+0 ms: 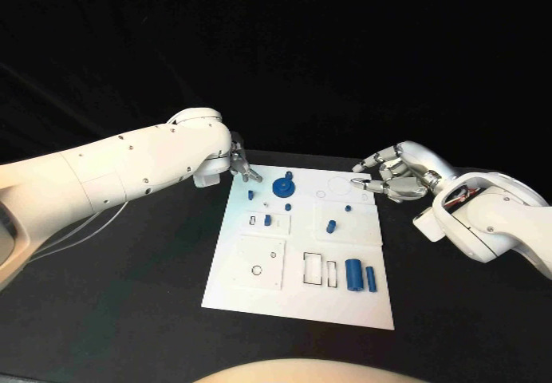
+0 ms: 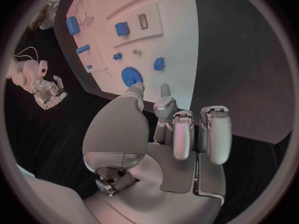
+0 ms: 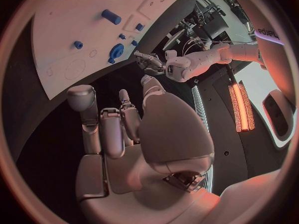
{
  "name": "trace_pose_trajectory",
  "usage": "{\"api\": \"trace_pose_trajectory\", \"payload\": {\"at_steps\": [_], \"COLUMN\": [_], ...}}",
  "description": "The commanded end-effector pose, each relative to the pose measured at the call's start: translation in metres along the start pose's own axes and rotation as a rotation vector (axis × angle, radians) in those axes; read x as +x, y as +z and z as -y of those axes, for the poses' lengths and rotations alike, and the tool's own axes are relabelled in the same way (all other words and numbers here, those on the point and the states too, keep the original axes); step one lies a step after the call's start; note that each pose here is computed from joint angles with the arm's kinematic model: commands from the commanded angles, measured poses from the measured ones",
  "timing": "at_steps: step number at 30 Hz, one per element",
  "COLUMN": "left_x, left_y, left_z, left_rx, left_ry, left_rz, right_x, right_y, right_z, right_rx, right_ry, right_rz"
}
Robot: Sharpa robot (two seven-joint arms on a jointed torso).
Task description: Assemble the parts on the task board
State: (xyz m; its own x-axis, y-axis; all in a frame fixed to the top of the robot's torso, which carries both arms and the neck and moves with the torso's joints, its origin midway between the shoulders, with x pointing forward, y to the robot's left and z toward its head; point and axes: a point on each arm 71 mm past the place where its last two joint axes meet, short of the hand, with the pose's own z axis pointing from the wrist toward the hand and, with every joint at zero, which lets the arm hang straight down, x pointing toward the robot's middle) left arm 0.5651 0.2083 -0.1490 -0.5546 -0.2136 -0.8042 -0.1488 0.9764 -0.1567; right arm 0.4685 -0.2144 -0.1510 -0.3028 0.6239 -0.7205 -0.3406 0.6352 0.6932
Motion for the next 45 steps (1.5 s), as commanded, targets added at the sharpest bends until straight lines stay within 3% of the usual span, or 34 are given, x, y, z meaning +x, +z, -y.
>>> {"api": "trace_pose_trajectory", "payload": {"at_steps": [1, 15, 27, 45], "left_x": [0.0034, 0.0154, 0.0196, 0.0211], "left_y": [0.0029, 0.0083, 0.0082, 0.008], "left_z": [-0.0009, -0.0014, -0.0004, 0.0009], "left_rx": [-0.02, -0.031, -0.021, -0.014], "left_ry": [0.038, 0.05, 0.046, 0.036], "left_rz": [-0.029, -0.078, -0.114, -0.125], "right_x": [0.002, 0.003, 0.003, 0.004], "right_y": [0.0, 0.0, 0.001, 0.001], "right_z": [-0.001, -0.002, -0.002, -0.003], "right_rx": [-0.007, -0.01, -0.011, -0.015], "right_ry": [0.0, 0.0, 0.0, 0.001], "right_rz": [-0.016, -0.02, -0.022, -0.022]}}
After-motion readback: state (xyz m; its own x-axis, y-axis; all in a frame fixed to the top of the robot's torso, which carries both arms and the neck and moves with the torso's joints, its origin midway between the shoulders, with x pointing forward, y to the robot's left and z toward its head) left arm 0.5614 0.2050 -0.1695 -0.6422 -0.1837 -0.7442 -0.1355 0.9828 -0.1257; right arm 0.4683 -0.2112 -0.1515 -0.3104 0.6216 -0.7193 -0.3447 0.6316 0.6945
